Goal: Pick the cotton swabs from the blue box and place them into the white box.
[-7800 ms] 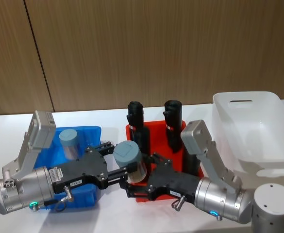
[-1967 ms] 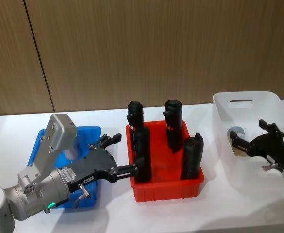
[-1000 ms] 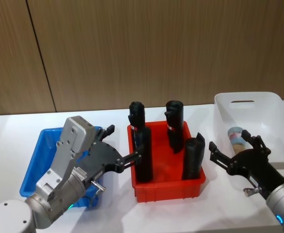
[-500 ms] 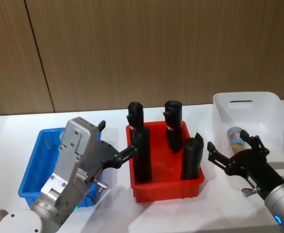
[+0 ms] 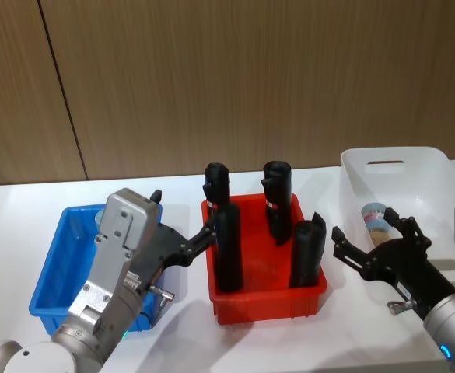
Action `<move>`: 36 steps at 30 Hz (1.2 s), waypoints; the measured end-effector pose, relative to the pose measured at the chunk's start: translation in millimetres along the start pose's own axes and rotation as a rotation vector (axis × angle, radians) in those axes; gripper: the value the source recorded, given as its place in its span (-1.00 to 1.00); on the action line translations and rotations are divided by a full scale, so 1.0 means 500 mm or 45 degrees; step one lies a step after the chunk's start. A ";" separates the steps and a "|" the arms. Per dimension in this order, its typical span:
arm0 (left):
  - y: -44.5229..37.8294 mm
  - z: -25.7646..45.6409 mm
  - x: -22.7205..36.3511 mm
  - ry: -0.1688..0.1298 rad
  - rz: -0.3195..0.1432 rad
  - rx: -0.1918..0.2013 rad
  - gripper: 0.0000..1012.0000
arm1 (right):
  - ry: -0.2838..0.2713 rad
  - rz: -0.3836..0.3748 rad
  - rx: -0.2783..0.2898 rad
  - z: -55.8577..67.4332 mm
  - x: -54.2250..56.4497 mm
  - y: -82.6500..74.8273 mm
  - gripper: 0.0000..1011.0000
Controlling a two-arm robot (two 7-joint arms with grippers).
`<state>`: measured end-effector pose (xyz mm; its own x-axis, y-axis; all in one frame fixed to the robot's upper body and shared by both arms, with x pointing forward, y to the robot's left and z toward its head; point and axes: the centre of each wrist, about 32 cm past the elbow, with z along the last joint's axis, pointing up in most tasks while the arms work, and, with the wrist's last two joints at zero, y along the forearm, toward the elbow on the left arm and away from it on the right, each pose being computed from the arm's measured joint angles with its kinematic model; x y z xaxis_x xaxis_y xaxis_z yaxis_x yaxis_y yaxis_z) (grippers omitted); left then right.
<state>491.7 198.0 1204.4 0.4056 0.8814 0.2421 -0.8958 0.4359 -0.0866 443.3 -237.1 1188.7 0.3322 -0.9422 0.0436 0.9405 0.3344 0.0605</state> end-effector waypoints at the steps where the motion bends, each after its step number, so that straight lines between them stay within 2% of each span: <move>1: 0.000 0.000 0.000 0.000 0.000 0.000 0.98 | 0.000 0.000 0.000 0.000 0.000 0.000 0.98; 18: 0.000 0.000 0.001 -0.001 0.002 0.000 0.98 | -0.001 0.016 -0.015 -0.002 0.002 0.003 0.98; 29: 0.000 0.000 0.001 -0.001 0.002 0.001 0.98 | -0.010 0.084 -0.080 -0.011 0.006 0.019 0.98; 36: 0.000 0.000 0.001 -0.001 0.002 0.001 0.98 | -0.015 0.143 -0.123 -0.018 0.007 0.042 0.98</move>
<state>492.0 198.4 1204.4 0.4040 0.8820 0.2425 -0.8967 0.4343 -0.0858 464.7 -233.6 1181.2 0.4355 -0.8984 0.0564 0.9001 0.4337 -0.0412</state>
